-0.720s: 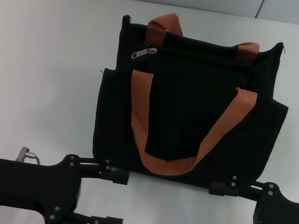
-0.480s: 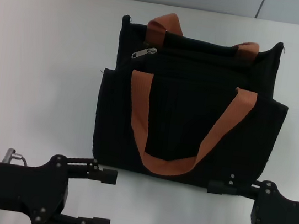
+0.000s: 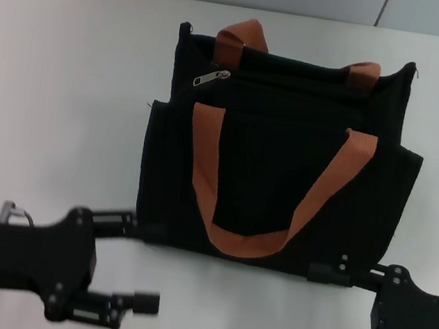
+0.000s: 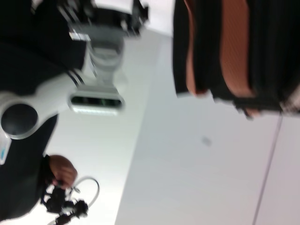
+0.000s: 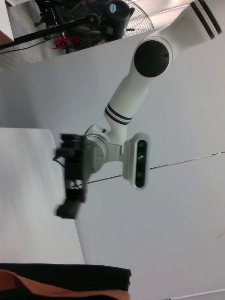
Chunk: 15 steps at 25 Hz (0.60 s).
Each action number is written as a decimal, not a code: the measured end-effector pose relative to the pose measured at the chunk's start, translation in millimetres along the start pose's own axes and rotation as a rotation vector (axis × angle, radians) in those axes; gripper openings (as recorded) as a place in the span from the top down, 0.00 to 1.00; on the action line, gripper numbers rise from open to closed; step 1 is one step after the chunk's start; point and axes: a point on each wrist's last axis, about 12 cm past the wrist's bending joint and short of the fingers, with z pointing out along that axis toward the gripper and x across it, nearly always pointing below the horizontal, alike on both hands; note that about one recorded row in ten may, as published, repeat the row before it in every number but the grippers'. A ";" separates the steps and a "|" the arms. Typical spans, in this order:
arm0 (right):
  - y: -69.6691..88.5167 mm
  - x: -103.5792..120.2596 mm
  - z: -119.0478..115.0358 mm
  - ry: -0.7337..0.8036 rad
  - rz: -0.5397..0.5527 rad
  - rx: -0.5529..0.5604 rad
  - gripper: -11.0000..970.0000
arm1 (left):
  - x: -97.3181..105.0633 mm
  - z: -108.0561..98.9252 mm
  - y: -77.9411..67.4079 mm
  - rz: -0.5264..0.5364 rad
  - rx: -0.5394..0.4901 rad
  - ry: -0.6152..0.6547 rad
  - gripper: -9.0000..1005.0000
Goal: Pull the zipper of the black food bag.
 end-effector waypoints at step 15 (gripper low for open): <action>0.2 -0.1 -1.0 -0.002 -0.001 0.003 0.15 | -16.7 -35.6 33.1 0.141 -0.567 -0.290 0.24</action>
